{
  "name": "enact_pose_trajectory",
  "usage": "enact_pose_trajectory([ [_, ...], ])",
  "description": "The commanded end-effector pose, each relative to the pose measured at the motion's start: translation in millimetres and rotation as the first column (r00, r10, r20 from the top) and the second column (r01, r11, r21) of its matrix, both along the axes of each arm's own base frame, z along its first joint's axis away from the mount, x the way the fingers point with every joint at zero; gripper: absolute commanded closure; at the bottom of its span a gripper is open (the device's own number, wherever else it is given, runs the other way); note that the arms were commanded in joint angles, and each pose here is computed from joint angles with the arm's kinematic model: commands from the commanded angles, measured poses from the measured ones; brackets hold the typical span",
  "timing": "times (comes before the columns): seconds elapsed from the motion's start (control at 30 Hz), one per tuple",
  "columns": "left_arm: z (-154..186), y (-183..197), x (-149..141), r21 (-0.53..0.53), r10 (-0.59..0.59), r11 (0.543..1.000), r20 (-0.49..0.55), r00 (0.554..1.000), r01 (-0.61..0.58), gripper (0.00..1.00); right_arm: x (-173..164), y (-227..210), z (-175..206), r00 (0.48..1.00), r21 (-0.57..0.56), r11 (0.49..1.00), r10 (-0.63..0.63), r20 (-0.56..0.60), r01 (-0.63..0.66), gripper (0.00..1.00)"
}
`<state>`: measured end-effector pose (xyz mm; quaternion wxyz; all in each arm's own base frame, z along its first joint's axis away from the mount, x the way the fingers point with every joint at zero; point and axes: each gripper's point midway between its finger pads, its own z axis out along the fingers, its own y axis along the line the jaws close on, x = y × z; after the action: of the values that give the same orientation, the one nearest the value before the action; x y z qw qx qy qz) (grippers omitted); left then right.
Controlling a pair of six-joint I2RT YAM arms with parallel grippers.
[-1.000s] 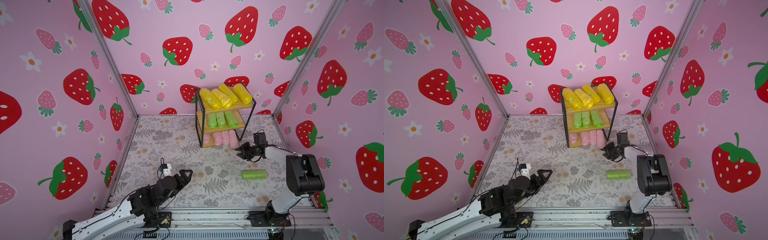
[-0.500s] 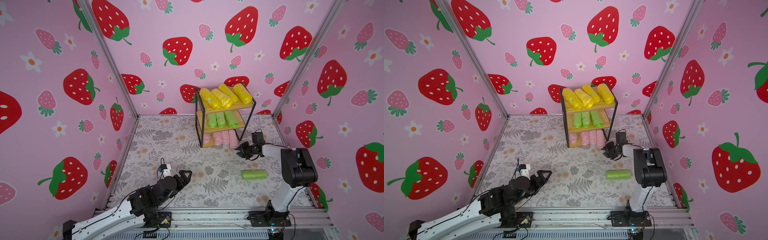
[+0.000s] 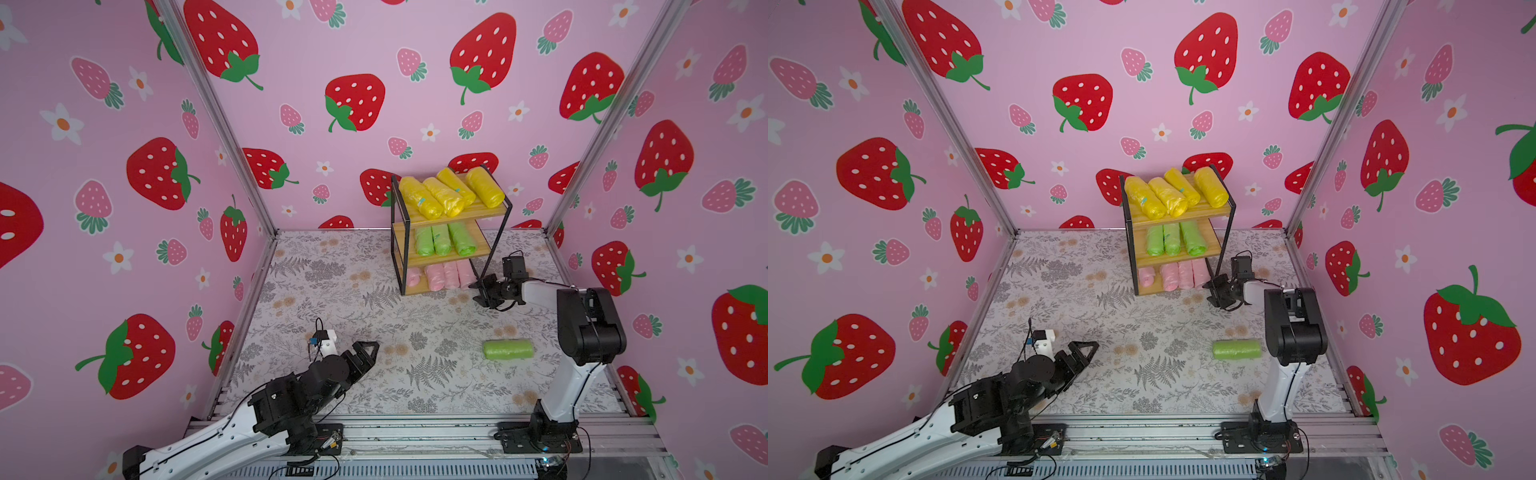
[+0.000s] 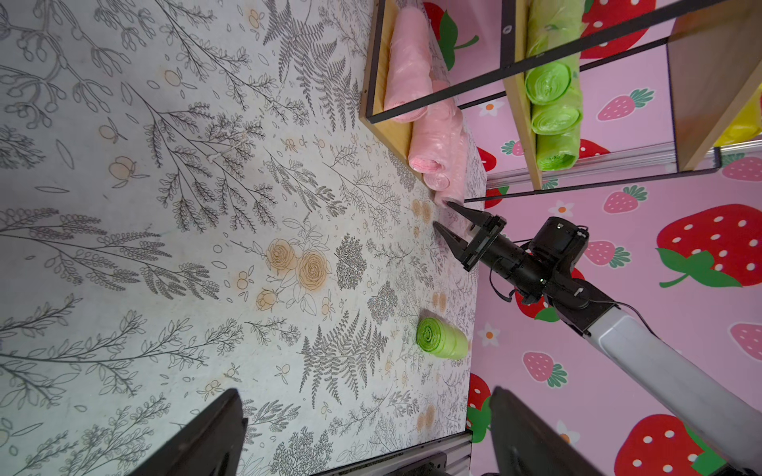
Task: Sort the rolls of trash bags by color and place them on the shelf
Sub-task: Place the roll of trash bags on the shelf.
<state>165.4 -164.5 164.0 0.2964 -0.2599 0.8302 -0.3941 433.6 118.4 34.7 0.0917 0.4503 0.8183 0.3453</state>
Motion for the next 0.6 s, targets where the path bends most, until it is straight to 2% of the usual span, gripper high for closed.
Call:
enact_pose_trajectory([
  [0.0,-1.1,4.3,2.4,0.017,0.021,1.0,0.003,1.0,-0.021,0.04,-0.6,2.6,5.8,1.0,0.022,0.999,0.023,0.008,-0.023,0.44],
  [0.17,-2.4,-0.8,2.6,0.02,0.007,1.0,-0.007,1.0,-0.007,0.03,-21.1,4.3,15.9,0.997,0.011,0.997,0.078,-0.022,-0.078,0.38],
  [0.47,-10.2,-16.4,1.4,0.022,-0.04,0.999,-0.04,0.998,0.041,0.03,-77.0,-20.1,33.6,0.984,-0.151,0.979,0.12,-0.133,-0.14,0.27],
  [0.57,-13.0,-18.2,-0.1,0.034,-0.055,0.998,-0.05,0.997,0.056,0.03,-101.1,-30.7,42.1,0.981,-0.192,0.975,0.081,-0.178,-0.115,0.17],
])
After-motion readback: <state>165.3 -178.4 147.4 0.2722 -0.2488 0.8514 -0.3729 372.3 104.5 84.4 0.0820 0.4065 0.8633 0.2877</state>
